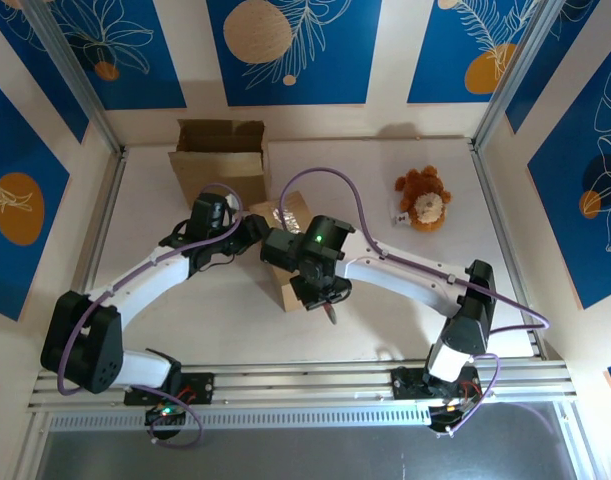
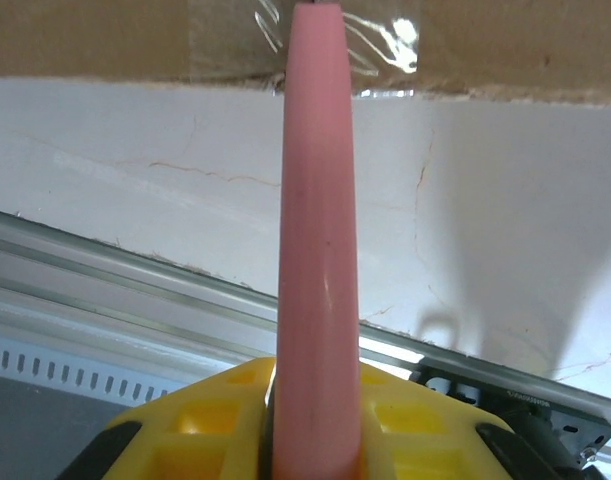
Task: Unpack the express box
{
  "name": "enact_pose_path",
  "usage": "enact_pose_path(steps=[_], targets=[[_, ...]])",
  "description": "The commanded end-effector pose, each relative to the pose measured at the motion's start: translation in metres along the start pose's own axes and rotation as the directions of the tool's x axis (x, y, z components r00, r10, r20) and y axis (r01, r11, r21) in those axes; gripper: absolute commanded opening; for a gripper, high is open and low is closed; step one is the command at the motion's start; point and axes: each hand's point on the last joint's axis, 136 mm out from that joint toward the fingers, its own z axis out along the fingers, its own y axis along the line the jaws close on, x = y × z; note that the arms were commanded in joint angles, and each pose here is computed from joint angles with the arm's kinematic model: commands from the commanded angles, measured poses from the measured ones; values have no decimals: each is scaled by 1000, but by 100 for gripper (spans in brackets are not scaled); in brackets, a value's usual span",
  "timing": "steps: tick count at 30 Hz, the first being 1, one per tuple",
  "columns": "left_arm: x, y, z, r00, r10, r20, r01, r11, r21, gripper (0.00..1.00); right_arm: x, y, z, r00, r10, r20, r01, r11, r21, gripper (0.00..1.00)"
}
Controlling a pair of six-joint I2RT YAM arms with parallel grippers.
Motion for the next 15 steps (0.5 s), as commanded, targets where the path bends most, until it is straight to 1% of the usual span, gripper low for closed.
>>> enact_pose_path(steps=[1, 10, 12, 15], targets=[[6, 36, 8, 999, -46, -8, 45, 992, -118, 49, 50, -6, -5, 985, 25, -172, -22, 1000, 15, 0], [4, 31, 7, 999, -44, -4, 43, 994, -102, 49, 68, -8, -21, 990, 31, -139, -33, 999, -13, 0], [2, 26, 6, 999, -37, -2, 37, 995, -89, 49, 69, -12, -27, 993, 38, -113, -40, 999, -19, 0], [-5, 8, -1, 1000, -5, 0, 5, 999, -53, 51, 65, -28, -40, 997, 66, -38, -66, 998, 3, 0]])
